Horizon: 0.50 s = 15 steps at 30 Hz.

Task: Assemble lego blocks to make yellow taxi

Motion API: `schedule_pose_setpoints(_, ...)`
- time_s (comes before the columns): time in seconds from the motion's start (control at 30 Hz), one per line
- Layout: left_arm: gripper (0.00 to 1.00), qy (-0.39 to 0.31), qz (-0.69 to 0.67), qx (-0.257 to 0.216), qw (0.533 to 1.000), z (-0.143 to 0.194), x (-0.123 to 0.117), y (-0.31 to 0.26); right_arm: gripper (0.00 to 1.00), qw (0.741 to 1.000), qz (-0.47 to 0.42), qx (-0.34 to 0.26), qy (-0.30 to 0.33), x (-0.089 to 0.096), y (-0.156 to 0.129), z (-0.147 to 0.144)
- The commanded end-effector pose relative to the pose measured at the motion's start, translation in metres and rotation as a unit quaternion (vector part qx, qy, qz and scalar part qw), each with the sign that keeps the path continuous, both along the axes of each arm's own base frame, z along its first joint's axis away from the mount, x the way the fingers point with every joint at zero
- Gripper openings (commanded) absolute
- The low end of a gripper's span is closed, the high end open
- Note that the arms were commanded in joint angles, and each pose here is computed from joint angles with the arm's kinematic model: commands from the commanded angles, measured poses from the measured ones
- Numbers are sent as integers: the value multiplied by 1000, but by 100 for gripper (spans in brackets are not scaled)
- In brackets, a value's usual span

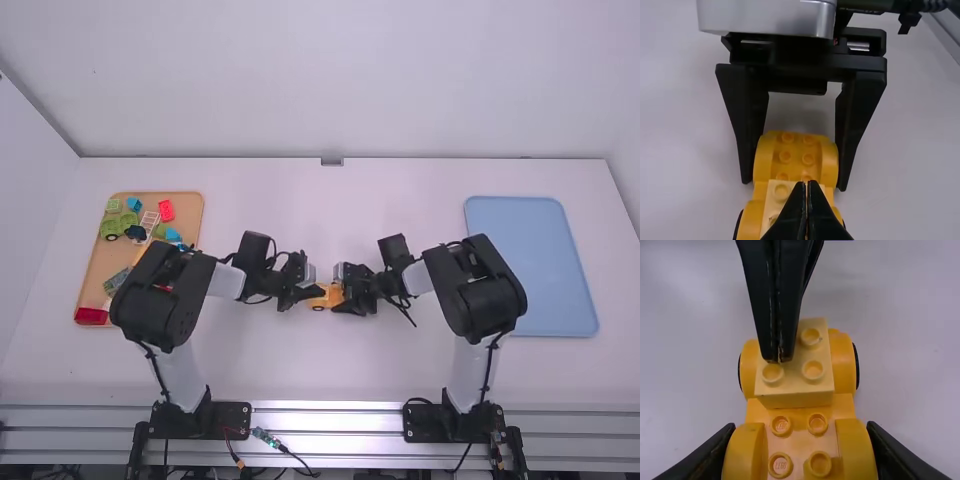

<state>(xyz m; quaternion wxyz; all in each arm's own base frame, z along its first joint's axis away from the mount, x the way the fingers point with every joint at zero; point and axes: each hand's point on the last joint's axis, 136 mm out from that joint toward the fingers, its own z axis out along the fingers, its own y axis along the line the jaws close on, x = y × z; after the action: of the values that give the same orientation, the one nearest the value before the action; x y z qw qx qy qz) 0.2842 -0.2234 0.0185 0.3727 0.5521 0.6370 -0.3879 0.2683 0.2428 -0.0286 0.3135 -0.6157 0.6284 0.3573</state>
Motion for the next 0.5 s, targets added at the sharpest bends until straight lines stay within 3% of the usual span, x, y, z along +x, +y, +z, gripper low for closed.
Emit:
schedule_pose_setpoints(0.0,2,51,55,137,988,-65,-14,30,45,999,-21,-41,15,-1,-9,-17)
schedule_pose_setpoints(0.23,2,66,101,197,973,-87,-18,49,45,999,-23,-38,10,2,-8,-16)
schedule_pose_setpoints(0.47,2,55,94,156,982,-74,-13,38,45,999,-23,-38,10,2,-8,-16)
